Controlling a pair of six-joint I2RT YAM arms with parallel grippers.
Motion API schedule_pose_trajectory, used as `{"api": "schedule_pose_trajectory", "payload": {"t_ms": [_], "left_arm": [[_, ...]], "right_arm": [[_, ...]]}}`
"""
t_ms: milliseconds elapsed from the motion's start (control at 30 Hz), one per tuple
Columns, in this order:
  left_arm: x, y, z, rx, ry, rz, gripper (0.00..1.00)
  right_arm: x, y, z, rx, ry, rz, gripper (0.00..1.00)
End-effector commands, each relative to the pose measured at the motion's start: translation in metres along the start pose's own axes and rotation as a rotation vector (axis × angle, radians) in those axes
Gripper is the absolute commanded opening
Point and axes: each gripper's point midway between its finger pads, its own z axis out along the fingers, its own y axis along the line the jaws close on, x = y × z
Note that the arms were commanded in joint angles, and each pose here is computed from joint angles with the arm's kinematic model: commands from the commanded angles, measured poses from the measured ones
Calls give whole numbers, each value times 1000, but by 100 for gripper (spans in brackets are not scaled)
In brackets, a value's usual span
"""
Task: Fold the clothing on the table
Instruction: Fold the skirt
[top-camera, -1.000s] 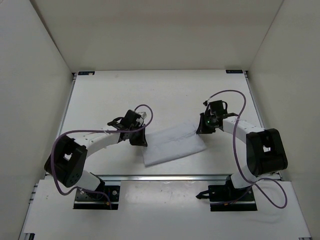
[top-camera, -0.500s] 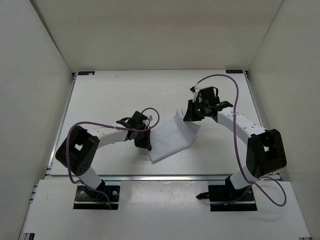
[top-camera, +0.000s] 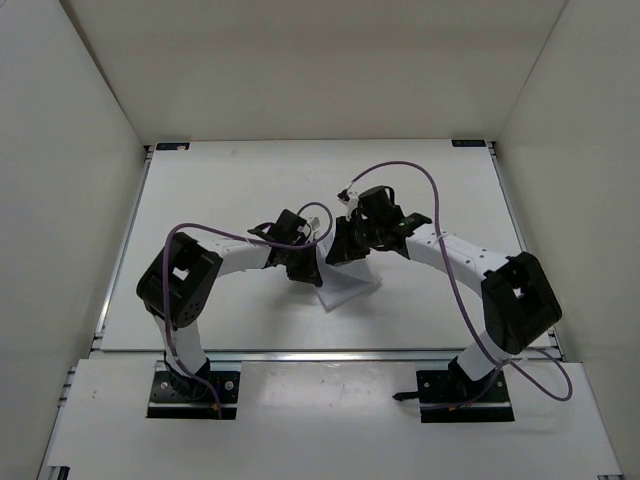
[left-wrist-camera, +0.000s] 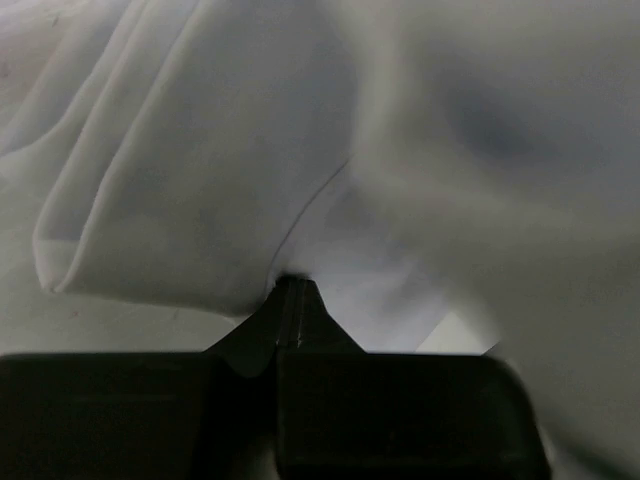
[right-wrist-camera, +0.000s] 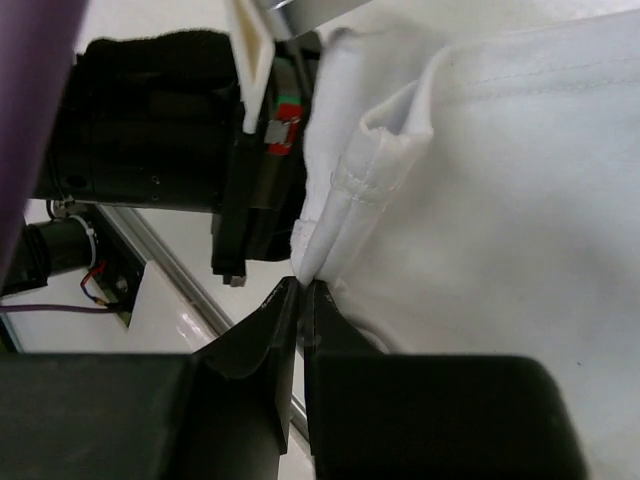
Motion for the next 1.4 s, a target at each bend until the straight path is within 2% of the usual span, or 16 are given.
{"api": "schedule_pose_trajectory", "payload": {"t_ms": [0,433,500,533,600,633,667,700,867,967,1067,1100,1233,1367], "left_arm": [[-3,12,12,-19,-8,-12,0],[-5,19,4,40,-25,-71,0],[-8,19,0,54,-31,-75,0],[-12,20,-4,58,-41,-81,0],[-15,15,-8,71,-49,-75,0],[-17,14,-10,74,-56,-69,0],[-15,15,-10,74,-47,-70,0],[-18,14,-12,76,-60,-65,0],[-16,13,-15,81,-52,-62,0],[-21,15,-18,74,-62,-70,0],[-21,15,-24,80,-75,-82,0],[-21,15,-26,82,-78,-77,0],[-29,11,-37,103,-103,-98,0],[-37,2,-52,114,-145,-104,0]], "right_arm": [[-5,27,11,-90,-2,4,0],[24,17,49,-121,100,81,0],[27,10,51,-111,118,97,18],[21,13,50,-119,112,93,35],[-1,25,41,-157,63,85,58],[-18,34,31,-184,10,64,63],[-39,47,18,-214,-58,47,75],[-52,52,12,-227,-95,44,80],[-105,82,-44,-272,-263,-14,78],[-104,62,-59,-178,-320,-43,71],[-68,14,-54,-98,-267,40,59],[-49,-4,-49,-84,-222,89,52],[7,-36,-31,12,-132,109,53],[23,-48,-20,44,-105,122,49]]}}
